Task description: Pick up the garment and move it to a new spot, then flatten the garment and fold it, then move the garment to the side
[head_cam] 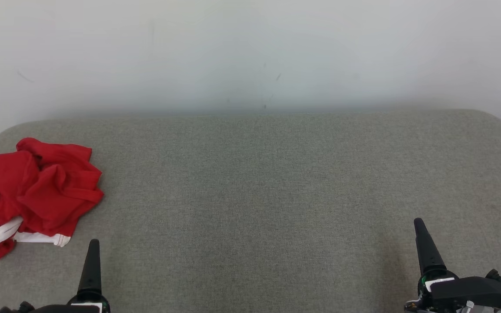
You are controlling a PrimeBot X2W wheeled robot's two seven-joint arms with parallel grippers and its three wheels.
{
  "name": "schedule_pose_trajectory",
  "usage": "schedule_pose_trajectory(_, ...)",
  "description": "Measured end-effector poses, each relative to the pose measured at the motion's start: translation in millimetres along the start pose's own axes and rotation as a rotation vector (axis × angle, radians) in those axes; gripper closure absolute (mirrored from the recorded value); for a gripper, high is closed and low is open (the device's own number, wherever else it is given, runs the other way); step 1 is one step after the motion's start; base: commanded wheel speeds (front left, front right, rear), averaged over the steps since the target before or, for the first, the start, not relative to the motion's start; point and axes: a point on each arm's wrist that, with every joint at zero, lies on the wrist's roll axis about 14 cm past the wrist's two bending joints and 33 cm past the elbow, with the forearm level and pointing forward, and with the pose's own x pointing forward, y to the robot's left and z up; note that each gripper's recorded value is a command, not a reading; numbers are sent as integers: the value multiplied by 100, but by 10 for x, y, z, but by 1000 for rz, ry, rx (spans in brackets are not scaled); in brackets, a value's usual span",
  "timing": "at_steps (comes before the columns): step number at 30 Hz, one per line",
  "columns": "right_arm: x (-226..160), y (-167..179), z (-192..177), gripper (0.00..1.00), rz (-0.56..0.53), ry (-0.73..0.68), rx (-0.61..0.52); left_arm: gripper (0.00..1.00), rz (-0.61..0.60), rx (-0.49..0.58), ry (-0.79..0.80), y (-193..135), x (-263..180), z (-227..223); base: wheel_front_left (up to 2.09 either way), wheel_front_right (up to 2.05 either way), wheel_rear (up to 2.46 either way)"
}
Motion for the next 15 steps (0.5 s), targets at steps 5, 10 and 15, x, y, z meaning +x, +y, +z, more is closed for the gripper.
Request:
schedule_pose_trajectory(5, 5, 38, -14, 0, 12, -2, -99, 0, -6, 129, 1, -56, -7, -25, 0, 0, 0)
schedule_pose_trajectory(10, 6, 74, -38, 0, 24, 0, -212, 0, 5, 248, -11, -55, -35, -17, 0, 0, 0)
schedule_pose_trajectory(15, 2, 102, -61, 0, 37, 3, -334, 0, 17, 372, -27, -48, -55, 8, 0, 0, 0)
